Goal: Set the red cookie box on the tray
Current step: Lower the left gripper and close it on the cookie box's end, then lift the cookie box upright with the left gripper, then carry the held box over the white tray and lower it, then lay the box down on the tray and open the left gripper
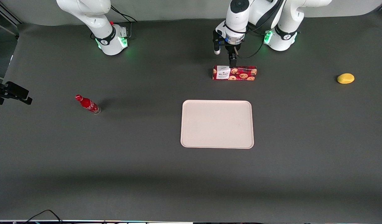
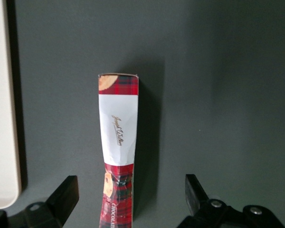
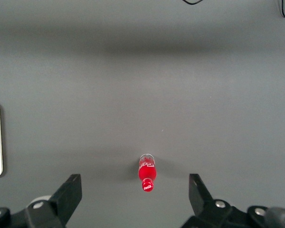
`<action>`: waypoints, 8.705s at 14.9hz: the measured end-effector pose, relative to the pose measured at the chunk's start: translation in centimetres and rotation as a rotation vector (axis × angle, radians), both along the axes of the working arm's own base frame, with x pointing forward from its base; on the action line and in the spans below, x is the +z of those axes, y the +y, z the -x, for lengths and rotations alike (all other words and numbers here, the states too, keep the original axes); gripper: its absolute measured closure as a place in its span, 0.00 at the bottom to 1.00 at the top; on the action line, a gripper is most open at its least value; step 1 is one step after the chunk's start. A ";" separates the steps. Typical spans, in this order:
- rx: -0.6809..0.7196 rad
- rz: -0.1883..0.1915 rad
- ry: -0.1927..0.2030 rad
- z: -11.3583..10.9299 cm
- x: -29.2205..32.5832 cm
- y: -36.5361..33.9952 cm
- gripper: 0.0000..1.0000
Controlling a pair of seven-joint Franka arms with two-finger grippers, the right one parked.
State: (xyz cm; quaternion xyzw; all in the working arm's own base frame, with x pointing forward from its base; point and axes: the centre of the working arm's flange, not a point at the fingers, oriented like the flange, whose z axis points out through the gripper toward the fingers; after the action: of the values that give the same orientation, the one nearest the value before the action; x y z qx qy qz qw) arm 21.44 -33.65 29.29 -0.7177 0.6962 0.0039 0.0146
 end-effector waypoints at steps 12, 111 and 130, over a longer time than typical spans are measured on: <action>-0.019 0.006 0.000 -0.4 -2.3 0.9 0.00; 1.519 0.005 0.102 -33.0 -7.3 4.2 0.73; 1.408 -0.060 0.013 -36.1 9.4 4.9 0.00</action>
State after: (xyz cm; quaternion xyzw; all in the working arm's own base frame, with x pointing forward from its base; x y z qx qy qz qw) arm 57.49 -28.78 38.66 -0.9969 0.0660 0.0360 0.0242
